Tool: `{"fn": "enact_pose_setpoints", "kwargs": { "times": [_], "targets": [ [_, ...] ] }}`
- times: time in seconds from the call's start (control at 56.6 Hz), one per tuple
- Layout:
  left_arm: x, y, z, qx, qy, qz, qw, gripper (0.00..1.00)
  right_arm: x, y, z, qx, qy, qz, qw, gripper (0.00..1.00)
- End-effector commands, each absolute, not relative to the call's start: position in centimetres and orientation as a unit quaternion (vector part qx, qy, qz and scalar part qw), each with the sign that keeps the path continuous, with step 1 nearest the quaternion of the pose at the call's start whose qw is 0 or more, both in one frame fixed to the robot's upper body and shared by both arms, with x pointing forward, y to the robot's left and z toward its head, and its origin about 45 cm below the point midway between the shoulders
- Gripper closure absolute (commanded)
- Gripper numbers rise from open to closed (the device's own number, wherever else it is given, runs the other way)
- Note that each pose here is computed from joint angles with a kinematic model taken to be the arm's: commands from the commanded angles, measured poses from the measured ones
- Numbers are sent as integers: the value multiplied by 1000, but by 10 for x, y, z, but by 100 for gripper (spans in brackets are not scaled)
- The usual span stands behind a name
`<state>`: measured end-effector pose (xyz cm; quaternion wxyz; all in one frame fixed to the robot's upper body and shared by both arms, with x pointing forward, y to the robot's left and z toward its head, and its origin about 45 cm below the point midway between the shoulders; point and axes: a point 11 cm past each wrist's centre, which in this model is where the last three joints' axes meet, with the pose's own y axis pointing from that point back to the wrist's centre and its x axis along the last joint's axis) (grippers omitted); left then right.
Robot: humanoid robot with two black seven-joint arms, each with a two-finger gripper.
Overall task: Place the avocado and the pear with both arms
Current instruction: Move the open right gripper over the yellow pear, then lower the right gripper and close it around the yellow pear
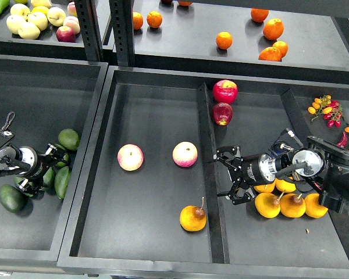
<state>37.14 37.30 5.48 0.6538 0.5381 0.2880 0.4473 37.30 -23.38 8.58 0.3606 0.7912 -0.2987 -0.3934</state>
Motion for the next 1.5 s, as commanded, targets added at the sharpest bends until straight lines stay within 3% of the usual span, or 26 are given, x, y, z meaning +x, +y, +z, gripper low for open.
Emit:
{"fn": "enact_pose_setpoints", "kwargs": {
  "times": [0.0,0.353,1.342,1.483],
  "targets": [
    [371,374,55,538,288,448,653,11,366,-236,78,785,-293,-395,376,0],
    [371,373,55,537,288,448,654,10,343,-217,54,779,-264,-406,398,0],
    [371,373,55,537,288,448,654,10,329,-185,25,771,-264,-424,396,0],
    [371,373,55,537,288,448,654,9,330,-185,25,771,-265,-424,394,5]
  ]
}}
